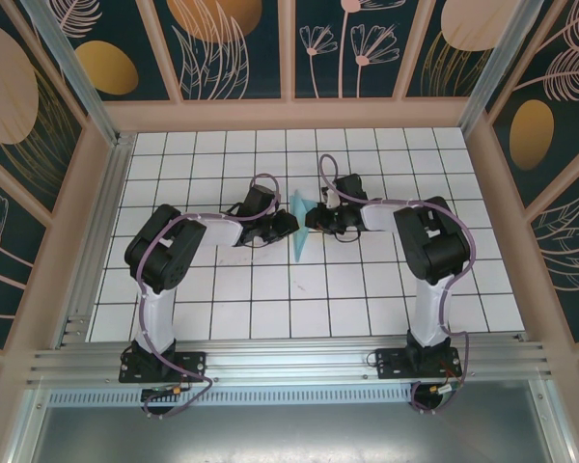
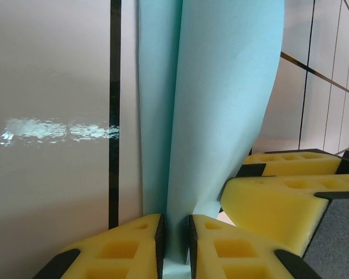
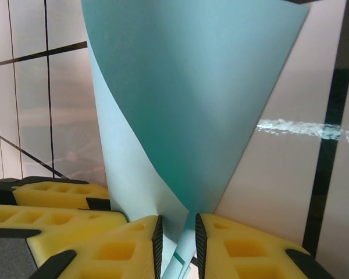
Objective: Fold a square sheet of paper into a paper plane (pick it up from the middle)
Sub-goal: Fold the wing for the fifth time at the center of the table.
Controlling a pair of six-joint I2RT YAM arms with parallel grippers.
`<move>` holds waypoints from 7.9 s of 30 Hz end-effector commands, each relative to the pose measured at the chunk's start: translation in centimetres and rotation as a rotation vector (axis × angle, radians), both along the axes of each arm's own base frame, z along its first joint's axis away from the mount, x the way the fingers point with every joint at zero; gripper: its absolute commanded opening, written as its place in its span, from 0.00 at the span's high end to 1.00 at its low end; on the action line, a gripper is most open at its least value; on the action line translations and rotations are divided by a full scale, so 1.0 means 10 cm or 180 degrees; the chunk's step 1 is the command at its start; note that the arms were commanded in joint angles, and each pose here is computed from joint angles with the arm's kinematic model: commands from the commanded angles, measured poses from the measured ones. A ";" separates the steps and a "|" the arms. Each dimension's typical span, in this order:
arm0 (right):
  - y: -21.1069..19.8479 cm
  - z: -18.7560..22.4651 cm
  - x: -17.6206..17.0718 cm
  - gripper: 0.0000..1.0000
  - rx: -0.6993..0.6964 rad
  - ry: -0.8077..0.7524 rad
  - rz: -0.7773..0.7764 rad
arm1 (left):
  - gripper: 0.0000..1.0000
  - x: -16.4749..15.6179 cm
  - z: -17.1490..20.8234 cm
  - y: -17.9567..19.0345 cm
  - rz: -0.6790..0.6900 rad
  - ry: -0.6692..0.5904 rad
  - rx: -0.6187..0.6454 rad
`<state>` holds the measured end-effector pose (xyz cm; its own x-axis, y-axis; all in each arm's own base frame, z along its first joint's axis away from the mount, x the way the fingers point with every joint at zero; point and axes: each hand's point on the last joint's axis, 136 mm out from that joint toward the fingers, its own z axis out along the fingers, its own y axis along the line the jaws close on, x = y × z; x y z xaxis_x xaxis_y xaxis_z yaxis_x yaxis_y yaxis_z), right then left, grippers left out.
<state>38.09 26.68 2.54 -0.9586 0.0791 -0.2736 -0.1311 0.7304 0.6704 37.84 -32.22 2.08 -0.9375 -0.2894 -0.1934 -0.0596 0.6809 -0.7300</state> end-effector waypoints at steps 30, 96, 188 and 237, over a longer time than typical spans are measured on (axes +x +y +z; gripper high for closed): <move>0.07 -0.04 0.17 0.99 -0.0034 -0.0191 0.0144 | 0.71 -0.39 0.53 -0.04 -0.0138 -0.0318 -0.0659; 0.07 -0.12 0.22 1.00 -0.0154 -0.0162 0.0216 | 0.73 -0.45 0.38 -0.21 -0.0192 -0.0395 -0.0592; 0.05 -0.21 0.18 1.00 -0.0160 -0.0019 0.0147 | 0.76 -1.05 0.77 -0.54 -0.0695 -0.0160 -0.0964; 0.17 -0.19 0.07 0.96 -0.0084 -0.0050 0.0497 | 0.78 0.39 0.33 -0.09 0.0325 -0.0419 -0.0267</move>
